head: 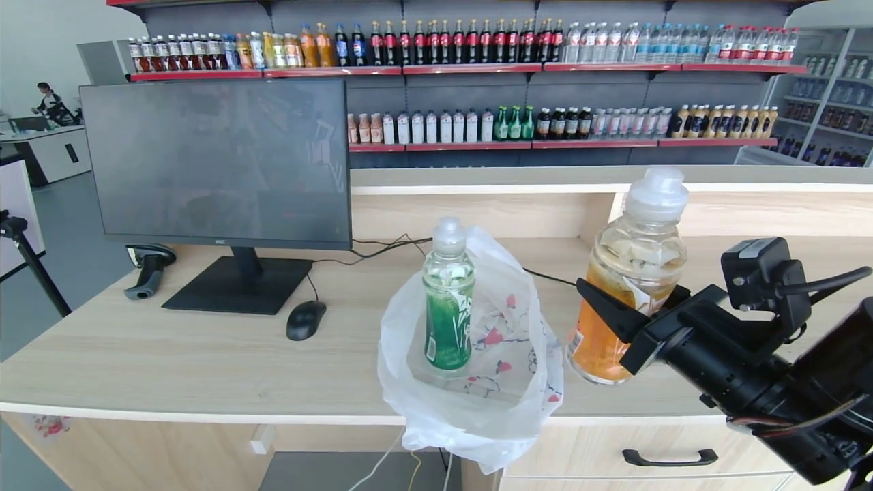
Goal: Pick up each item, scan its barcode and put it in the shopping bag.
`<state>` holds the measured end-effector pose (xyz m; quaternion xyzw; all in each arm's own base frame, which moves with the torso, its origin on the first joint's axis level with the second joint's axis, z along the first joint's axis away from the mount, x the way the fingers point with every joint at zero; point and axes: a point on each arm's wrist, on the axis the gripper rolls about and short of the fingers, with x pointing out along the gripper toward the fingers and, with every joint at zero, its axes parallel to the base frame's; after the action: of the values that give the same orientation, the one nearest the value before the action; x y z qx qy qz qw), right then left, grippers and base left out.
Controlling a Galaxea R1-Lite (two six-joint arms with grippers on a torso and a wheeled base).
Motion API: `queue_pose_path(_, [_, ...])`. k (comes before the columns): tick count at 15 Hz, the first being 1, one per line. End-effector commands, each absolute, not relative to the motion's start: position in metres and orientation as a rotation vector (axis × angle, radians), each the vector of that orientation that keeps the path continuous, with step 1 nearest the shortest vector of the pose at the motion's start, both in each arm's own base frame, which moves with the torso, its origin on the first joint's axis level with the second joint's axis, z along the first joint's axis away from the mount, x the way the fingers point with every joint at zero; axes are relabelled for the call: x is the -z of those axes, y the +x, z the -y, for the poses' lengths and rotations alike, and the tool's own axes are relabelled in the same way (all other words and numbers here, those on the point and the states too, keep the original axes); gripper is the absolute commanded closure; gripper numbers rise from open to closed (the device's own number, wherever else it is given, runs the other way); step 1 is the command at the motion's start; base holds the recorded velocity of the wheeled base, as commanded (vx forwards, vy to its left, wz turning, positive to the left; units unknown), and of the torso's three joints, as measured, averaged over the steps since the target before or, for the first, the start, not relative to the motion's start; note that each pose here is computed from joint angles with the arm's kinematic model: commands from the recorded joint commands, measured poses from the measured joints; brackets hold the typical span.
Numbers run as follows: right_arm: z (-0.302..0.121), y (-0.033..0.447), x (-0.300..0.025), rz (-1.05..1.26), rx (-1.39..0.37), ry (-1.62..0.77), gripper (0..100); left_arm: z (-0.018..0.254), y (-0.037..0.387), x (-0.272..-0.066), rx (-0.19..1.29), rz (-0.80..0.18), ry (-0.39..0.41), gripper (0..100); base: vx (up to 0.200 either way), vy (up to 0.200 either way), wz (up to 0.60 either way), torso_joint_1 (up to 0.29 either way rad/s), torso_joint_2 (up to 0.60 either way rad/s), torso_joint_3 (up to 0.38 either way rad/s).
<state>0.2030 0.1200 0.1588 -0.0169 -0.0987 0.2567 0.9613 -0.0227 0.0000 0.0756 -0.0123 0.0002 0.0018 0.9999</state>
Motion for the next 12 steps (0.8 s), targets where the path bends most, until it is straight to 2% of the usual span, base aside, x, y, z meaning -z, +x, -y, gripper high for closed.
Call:
queue_pose_path(1, [-0.125, 0.206, -0.162, 0.213, -0.535, -0.025, 100, 0.000, -0.023, -0.076, -0.006, 0.000, -0.026, 0, 0.000, 0.000, 0.00, 0.000, 0.00, 0.000])
queue_pose_path(4, [-0.127, 0.207, -0.161, 0.210, -0.540, -0.023, 100, 0.000, -0.023, -0.076, -0.005, 0.000, -0.025, 0, 0.200, 0.000, 0.00, -0.002, 0.00, 0.004])
queue_pose_path(8, [-0.136, 0.214, -0.176, 0.279, -0.552, -0.002, 100, 0.000, -0.023, -0.076, -0.005, 0.000, -0.028, 0, 0.000, 0.000, 0.00, 0.000, 0.00, 0.000])
queue_pose_path(12, [-0.145, 0.219, -0.164, 0.232, -0.578, 0.005, 100, 0.000, -0.023, -0.076, -0.006, 0.000, -0.026, 0, 0.000, 0.000, 0.00, 0.000, 0.00, 0.000])
